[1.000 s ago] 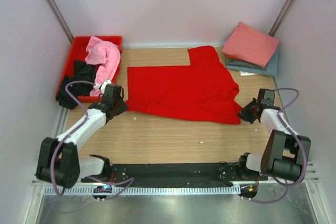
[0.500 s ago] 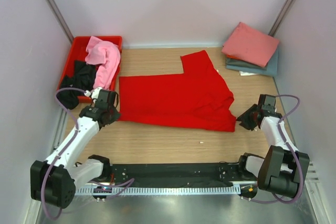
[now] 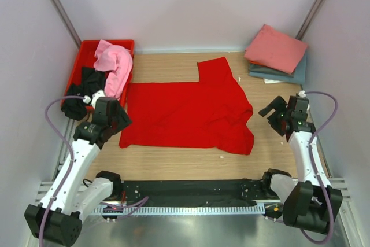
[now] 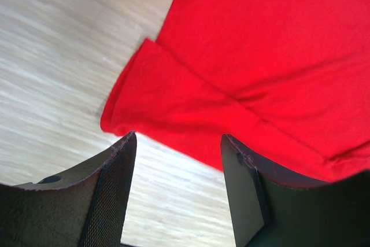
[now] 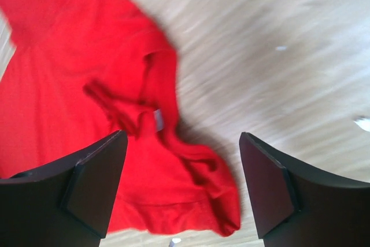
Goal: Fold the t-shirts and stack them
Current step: Fold the tshirt
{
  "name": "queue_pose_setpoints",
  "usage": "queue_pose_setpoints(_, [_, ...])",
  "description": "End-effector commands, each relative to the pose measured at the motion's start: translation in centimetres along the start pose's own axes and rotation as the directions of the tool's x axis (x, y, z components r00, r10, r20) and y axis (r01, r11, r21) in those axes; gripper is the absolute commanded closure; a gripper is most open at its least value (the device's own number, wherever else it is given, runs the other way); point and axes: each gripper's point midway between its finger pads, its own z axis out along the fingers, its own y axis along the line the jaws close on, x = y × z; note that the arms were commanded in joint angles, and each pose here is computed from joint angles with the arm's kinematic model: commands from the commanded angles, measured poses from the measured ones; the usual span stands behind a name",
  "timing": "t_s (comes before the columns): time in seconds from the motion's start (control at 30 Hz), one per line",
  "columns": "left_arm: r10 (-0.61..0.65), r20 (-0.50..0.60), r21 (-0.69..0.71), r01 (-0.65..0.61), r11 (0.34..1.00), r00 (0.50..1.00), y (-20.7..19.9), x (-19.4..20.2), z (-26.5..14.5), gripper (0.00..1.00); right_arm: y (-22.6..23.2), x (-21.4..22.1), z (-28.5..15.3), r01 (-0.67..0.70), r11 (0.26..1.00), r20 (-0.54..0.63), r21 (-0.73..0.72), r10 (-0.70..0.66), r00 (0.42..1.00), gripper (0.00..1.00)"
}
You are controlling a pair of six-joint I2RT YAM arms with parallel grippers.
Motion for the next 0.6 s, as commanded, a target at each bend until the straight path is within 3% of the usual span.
queue_pose_setpoints(0.0, [0.023, -0.078, 0.085, -0.016, 0.996, 0.997, -1.2, 2.1, 1.1, 0.39, 5.1, 0.9, -1.1, 0.142, 0.972, -0.008, -0.186, -0.146, 0.989, 0.16])
queue_pose_setpoints(0.3, [-0.003, -0.153, 0.072, 0.014, 0.997, 0.988, -1.5, 4.4, 4.1, 0.44, 7.2, 7.7, 4.0, 0.29, 0.941, -0.241, -0.172, -0.326, 0.914, 0.3])
queue_pose_setpoints(0.57, [-0.014, -0.196, 0.001, 0.014, 1.0, 0.981, 0.6, 7.8, 7.5, 0.48, 6.4, 9.5, 5.3, 0.331, 0.933, -0.259, -0.141, -0.358, 0.897, 0.41])
